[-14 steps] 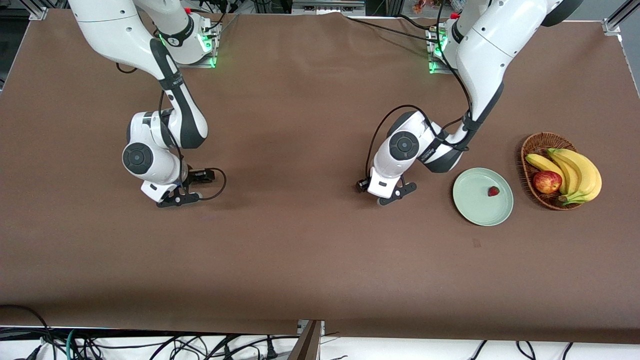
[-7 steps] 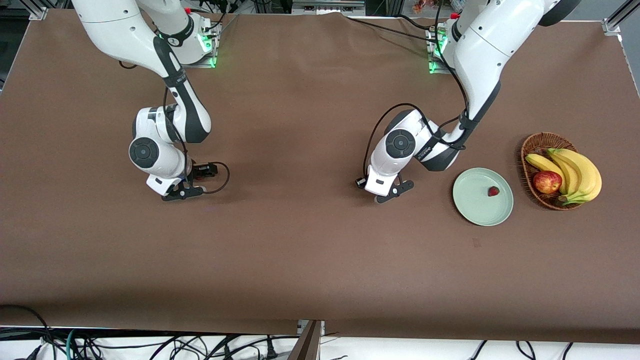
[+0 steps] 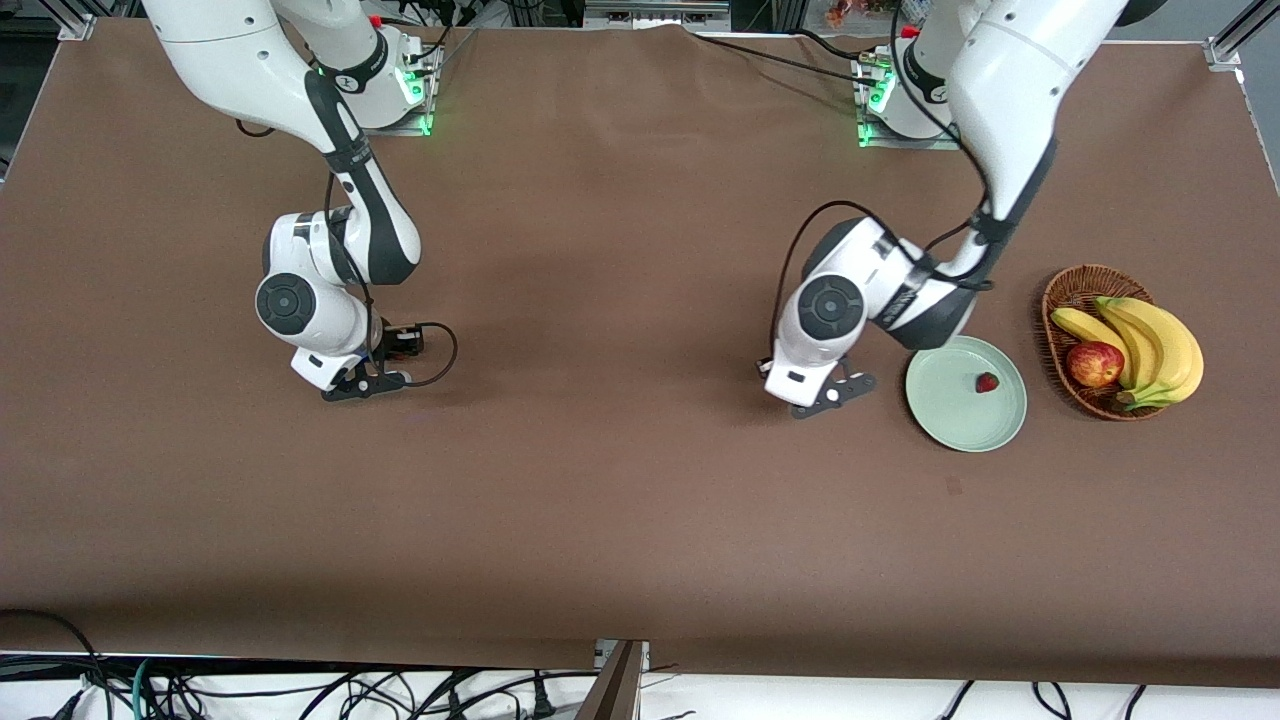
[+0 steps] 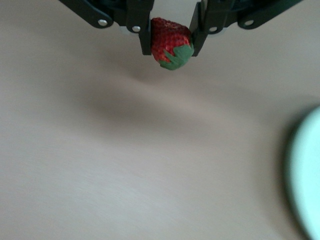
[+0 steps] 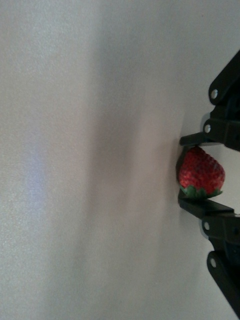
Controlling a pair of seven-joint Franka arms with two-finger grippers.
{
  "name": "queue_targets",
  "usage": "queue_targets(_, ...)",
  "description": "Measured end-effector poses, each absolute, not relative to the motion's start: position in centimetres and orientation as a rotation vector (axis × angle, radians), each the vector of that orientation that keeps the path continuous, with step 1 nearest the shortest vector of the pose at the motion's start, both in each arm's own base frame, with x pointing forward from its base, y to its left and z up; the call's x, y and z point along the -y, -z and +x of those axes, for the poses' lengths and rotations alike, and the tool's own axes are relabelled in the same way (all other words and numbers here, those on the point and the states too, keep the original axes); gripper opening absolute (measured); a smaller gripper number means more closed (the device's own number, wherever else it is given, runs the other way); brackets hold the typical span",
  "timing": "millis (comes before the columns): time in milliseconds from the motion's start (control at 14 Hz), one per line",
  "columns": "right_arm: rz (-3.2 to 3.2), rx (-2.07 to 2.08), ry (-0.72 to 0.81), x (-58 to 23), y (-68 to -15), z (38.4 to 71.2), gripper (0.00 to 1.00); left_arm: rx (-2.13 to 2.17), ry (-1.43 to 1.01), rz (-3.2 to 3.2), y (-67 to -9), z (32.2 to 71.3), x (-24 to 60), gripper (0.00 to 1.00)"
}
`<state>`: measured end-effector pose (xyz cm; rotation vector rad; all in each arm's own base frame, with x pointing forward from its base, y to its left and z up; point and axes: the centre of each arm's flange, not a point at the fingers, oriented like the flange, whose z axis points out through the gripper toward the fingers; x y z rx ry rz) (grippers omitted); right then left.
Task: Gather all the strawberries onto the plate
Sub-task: 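Place the strawberry on the plate with the left gripper while the right gripper carries another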
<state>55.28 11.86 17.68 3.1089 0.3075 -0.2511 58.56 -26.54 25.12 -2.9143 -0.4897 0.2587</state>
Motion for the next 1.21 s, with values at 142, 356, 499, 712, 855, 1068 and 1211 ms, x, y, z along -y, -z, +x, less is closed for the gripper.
queue_targets(142,3.108,-0.309,0.263,-11.9,-17.7,55.1,0.51,0.347,-0.310,-2.913,-27.0,59.8,22.7,0.34)
queue_targets(356,3.108,-0.312,0.272,-11.9,-17.8,55.0,0.47,0.114,-0.376,-2.948,-27.3,61.3,17.3,0.34)
queue_targets(499,3.109,-0.314,0.270,-11.9,-17.9,55.0,0.41,-0.067,-0.410,-2.973,-27.2,62.1,14.0,0.34)
queue_targets(712,3.111,-0.317,0.260,-12.0,-18.1,55.2,0.41,-0.361,-0.428,-3.013,-26.9,63.3,7.8,0.34)
queue_targets(855,3.115,-0.327,0.223,-12.5,-18.7,55.8,0.41,-0.538,-0.423,-3.090,-25.2,64.0,3.1,0.34)
queue_targets(1068,3.144,-0.299,0.076,-16.8,-22.2,58.5,0.41,-0.640,-0.429,-3.229,-21.4,63.9,-1.2,0.34)
queue_targets(1211,3.194,-0.173,-0.037,-23.6,-24.8,60.1,0.41,-0.671,-0.432,-3.242,-20.4,63.9,-0.3,0.34)
